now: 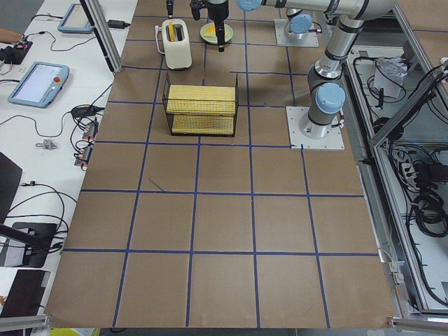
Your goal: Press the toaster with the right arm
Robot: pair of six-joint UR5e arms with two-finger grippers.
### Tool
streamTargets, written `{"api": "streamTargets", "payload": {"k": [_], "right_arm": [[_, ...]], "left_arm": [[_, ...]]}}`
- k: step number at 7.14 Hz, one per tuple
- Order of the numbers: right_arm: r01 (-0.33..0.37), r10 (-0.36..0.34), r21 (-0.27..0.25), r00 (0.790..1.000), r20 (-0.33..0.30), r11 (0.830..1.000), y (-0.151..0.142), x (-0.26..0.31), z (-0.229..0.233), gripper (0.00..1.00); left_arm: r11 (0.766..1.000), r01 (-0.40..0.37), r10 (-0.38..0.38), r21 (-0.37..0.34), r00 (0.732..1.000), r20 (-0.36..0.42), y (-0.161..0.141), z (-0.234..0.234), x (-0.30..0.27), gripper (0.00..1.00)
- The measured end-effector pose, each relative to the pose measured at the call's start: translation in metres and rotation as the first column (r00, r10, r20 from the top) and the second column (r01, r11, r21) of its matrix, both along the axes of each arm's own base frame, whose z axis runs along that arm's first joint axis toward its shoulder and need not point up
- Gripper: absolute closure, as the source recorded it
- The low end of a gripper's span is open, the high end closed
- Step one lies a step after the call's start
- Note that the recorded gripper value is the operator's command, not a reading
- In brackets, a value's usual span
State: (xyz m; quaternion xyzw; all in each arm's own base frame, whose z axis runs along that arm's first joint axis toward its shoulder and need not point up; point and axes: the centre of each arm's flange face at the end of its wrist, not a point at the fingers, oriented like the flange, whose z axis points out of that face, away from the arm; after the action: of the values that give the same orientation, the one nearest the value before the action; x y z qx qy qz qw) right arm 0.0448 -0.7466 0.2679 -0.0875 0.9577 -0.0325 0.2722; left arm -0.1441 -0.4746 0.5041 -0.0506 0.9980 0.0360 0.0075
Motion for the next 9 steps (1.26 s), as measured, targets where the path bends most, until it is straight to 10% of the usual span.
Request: {"api": "streamTargets", "payload": {"k": [7,8,9], "right_arm": [[0.002,-0.002,0.004,1.0,0.019,1.0,-0.007,-0.001,-0.023,0.94],[0.003,-0.003,0.003,1.0,0.018,1.0,-0.008,-0.002,-0.023,0.62],[0.005,-0.005,-0.008,1.0,0.001,1.0,-0.009,-0.003,-0.014,0.01]], "left_arm": [[1.0,0.0,0.0,0.0,1.0,0.0,0.0,0.0,0.0,0.0],[1.0,0.0,0.0,0.0,1.0,0.0,0.0,0.0,0.0,0.0],[1.0,0.0,0.0,0.0,1.0,0.0,0.0,0.0,0.0,0.0]]}}
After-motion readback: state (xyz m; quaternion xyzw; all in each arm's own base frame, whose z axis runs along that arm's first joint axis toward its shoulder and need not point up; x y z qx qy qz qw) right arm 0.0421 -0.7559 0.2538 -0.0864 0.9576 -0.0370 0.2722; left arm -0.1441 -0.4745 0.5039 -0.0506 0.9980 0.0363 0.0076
